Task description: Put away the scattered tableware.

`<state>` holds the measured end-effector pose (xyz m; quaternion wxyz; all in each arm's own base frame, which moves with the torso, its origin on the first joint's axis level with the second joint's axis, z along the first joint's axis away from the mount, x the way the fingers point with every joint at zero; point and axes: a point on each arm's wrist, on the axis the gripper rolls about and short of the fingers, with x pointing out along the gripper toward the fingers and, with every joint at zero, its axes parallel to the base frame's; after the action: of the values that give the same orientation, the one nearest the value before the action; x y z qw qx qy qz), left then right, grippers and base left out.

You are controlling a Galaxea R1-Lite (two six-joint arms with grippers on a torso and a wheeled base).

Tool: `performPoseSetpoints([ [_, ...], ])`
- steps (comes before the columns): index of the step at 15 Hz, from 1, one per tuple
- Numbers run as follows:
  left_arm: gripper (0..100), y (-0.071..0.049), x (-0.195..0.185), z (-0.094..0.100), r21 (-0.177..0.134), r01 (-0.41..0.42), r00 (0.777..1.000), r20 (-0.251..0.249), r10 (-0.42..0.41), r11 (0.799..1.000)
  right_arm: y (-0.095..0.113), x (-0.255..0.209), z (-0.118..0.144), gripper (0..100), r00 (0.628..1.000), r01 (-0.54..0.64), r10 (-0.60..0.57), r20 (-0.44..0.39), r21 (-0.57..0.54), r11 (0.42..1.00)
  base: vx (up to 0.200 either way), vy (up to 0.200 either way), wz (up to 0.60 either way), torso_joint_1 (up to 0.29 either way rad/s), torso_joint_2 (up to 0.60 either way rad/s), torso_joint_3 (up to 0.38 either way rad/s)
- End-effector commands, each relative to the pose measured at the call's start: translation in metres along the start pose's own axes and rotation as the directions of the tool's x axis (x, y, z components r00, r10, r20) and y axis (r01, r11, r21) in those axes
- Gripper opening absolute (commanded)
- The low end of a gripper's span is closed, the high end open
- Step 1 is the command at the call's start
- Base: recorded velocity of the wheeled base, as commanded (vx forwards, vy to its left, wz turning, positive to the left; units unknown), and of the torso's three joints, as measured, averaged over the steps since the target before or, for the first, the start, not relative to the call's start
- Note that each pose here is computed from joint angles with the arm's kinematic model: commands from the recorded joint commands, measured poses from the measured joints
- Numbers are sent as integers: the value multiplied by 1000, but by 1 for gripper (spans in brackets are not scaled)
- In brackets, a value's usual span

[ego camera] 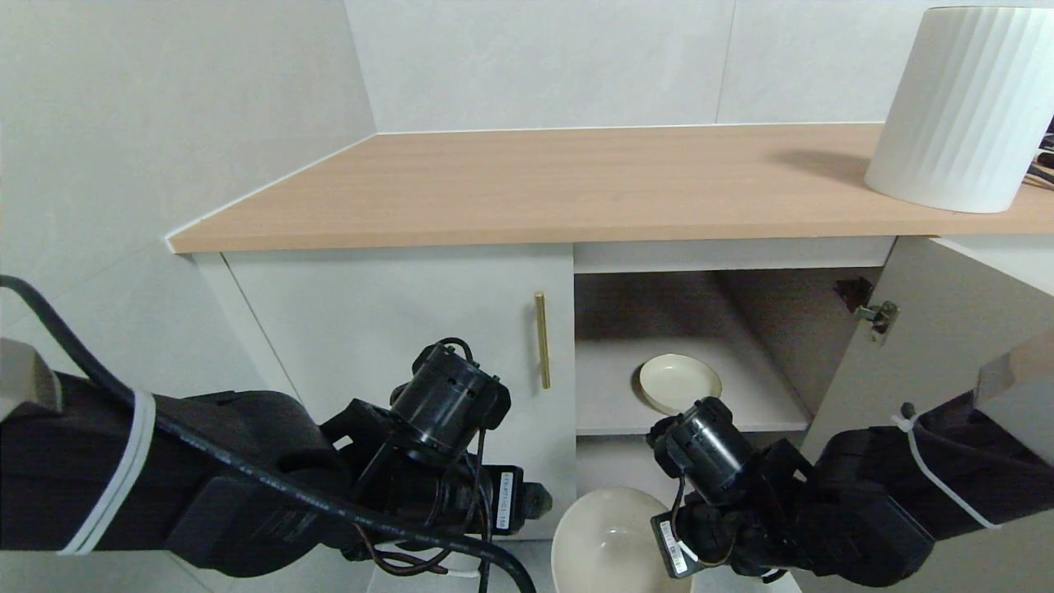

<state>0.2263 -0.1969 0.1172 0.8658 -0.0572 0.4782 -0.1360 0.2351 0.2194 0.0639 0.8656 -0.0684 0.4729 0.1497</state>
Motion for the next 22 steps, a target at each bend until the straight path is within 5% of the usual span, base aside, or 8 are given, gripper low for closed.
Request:
performPoseSetpoints([
  [1, 100, 0, -3, 1, -2, 5, 1000, 11, -5, 1000, -15, 18, 4, 0, 998, 61, -60, -20, 42, 997, 0, 0, 0, 0, 0, 0],
  [4, 100, 0, -4, 1, -2, 5, 1000, 11, -5, 1000, -38, 24, 27, 0, 995, 78, -87, 46, 169, 983, 0, 0, 0, 0, 0, 0],
  [6, 100, 0, -4, 2, -4, 4, 1000, 11, -4, 1000, -60, 27, 51, 0, 974, 26, -106, 200, 362, 932, 0, 0, 0, 0, 0, 0],
  [9, 100, 0, -5, 2, -4, 6, 1000, 15, -6, 1000, -86, 27, 68, 0, 941, -11, -147, 305, 460, 888, 0, 0, 0, 0, 0, 0],
  [22, 100, 2, -4, 3, -10, 1, 1000, 14, -1, 1000, -137, 74, 105, 0, 889, -26, -291, 353, 674, 739, 0, 0, 0, 0, 0, 0],
])
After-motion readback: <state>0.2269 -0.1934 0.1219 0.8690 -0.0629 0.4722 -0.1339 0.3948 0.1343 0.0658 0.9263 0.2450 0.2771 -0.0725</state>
